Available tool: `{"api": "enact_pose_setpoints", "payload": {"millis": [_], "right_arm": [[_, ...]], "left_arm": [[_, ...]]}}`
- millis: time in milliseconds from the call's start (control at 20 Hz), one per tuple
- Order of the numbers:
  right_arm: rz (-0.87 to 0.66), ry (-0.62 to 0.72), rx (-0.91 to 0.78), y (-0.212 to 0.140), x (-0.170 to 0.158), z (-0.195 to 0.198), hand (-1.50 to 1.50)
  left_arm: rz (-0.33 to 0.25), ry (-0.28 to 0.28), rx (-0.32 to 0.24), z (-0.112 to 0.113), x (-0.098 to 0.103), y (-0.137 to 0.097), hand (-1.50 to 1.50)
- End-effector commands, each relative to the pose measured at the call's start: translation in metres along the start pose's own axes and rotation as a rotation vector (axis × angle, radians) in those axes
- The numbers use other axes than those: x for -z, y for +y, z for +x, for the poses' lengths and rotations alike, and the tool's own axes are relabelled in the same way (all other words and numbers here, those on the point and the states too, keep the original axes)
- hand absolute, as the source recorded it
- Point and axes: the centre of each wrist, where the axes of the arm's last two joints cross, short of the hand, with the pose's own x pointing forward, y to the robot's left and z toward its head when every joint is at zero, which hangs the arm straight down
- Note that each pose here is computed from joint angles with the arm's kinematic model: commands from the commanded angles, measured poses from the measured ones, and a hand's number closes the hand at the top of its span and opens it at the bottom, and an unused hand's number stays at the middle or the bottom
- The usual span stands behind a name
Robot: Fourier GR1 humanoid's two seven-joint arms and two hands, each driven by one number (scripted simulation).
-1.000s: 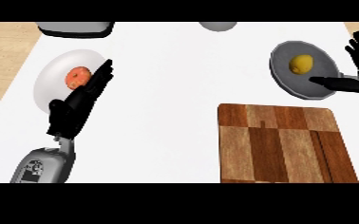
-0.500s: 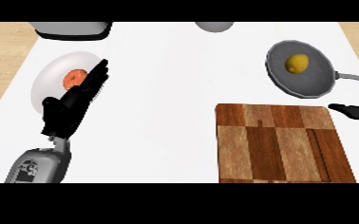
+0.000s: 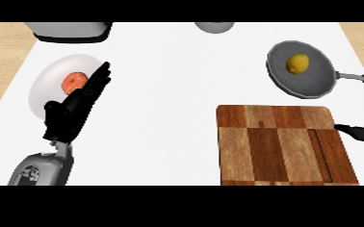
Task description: Pick the lemon from the cutting board and place it in the pan
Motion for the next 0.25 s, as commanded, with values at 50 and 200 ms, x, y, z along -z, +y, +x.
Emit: {"api": "enact_pose_setpoints", "payload": {"millis": [50,200], "right_arm": [[0.023,-0.102,0.059,-0.006,-0.034,-0.016,-1.50],[0.017,-0.073,0.020,-0.003,-0.034,-0.017,-1.50]], "left_arm": [[0.003,0.019,-0.005,-0.008,-0.002,0.013,0.00],[0.000,0.013,0.008,-0.003,-0.007,0.003,0.00]]}}
